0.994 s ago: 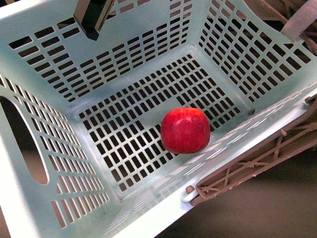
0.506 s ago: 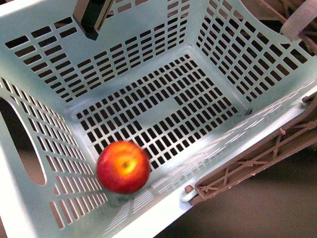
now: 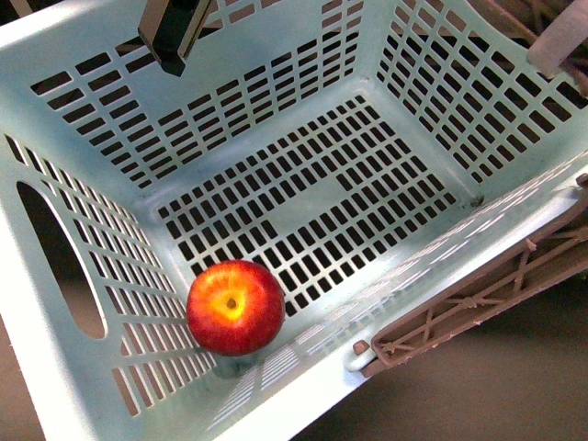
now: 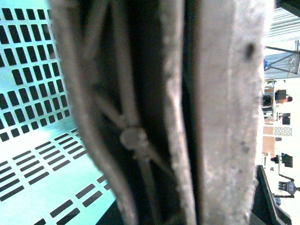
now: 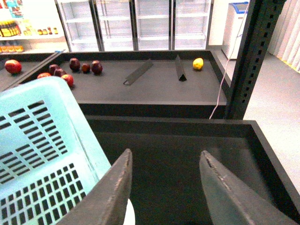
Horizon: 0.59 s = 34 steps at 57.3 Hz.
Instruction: Pick apple with right arm and hold basket with left
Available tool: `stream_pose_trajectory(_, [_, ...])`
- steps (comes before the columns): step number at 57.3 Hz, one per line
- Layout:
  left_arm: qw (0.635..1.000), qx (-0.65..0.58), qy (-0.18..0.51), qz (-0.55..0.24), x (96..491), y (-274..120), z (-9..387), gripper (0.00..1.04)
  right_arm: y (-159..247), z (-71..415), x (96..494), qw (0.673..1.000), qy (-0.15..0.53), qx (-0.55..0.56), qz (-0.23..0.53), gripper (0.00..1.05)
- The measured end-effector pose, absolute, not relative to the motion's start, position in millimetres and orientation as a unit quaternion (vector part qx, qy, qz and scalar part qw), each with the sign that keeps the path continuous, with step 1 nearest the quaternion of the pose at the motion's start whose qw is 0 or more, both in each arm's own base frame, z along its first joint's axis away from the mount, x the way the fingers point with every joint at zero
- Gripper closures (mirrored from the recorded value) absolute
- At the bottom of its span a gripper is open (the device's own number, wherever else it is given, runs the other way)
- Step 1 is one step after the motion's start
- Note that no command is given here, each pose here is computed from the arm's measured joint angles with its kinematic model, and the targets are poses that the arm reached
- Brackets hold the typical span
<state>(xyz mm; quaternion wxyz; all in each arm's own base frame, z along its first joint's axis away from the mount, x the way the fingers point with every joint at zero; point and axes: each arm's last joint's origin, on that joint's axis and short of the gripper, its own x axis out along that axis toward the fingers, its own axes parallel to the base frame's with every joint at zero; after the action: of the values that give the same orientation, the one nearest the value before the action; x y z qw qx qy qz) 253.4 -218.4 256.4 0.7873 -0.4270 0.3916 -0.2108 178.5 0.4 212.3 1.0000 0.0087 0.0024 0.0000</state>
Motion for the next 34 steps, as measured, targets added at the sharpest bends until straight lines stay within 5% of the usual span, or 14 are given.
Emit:
stream_pose_trajectory(15, [0.787,-0.428,0.392,-0.21,253.4,-218.3,256.4,0.9,0.2,195.8,159.8,1.0,0.003,0.003,0.0,1.03])
stream_pose_trajectory(34, [0.787,-0.427,0.392,-0.211,253.4,-218.4,256.4,0.9,0.1,179.9,137.2,1.0,0.004,0.002,-0.001,1.03])
